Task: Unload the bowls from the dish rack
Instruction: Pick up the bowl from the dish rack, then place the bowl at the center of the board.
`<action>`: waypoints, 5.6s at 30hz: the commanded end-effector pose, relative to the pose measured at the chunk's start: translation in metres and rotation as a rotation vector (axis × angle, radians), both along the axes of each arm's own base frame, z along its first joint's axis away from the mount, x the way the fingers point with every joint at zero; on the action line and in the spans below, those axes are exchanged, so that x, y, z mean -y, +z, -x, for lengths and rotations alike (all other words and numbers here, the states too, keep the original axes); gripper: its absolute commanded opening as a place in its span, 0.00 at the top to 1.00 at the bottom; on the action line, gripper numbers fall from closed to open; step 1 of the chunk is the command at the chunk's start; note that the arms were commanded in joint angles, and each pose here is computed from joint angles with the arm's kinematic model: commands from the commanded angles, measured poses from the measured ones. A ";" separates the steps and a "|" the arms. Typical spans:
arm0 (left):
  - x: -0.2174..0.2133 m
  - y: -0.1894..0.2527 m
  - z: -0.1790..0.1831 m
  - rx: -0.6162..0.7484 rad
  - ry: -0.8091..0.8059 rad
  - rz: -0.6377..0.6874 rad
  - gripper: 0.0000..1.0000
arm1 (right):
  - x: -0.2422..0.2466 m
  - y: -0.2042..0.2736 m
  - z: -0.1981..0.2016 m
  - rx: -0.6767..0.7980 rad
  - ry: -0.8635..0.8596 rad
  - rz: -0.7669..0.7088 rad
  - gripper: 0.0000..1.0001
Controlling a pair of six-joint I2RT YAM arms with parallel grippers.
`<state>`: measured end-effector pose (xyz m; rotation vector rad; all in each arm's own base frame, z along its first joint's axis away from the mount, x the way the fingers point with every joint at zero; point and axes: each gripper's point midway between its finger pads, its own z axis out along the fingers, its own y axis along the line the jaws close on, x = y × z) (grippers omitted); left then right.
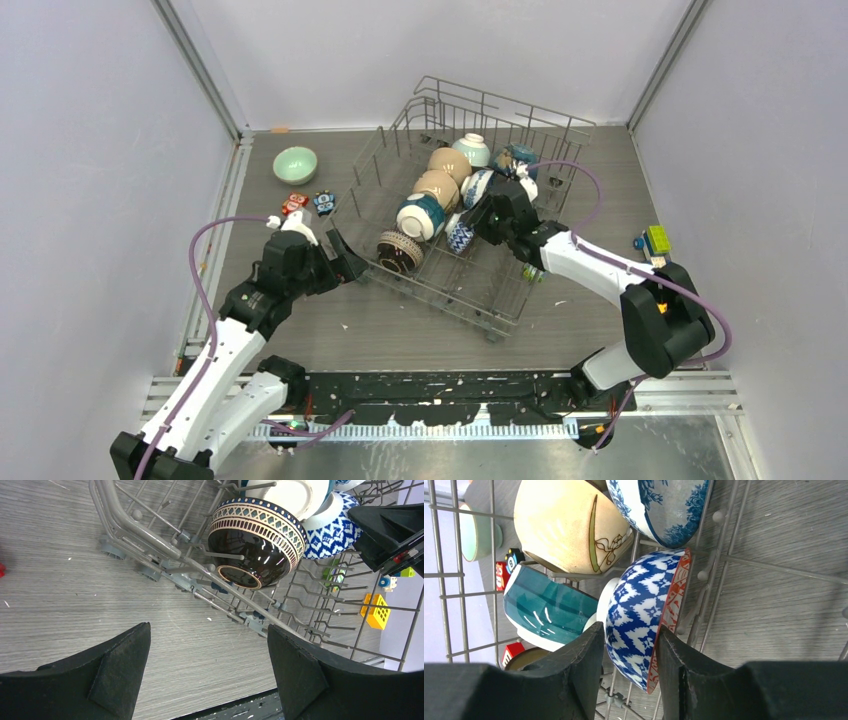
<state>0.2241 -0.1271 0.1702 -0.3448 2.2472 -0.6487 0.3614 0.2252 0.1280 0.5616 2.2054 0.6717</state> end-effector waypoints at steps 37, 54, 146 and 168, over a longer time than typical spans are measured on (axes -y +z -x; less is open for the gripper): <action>-0.002 -0.004 -0.002 -0.012 0.024 -0.006 0.13 | -0.002 0.027 0.013 0.211 0.078 -0.239 0.98; -0.003 0.001 0.001 -0.008 0.028 0.007 0.13 | -0.005 0.067 0.016 0.310 0.135 -0.302 0.99; 0.111 0.207 -0.023 0.237 -0.615 0.235 0.00 | -0.049 0.211 0.188 0.912 1.104 1.279 0.99; 0.134 0.158 -0.010 0.140 -0.740 -0.430 0.15 | -0.048 0.200 0.221 0.961 1.253 1.406 0.99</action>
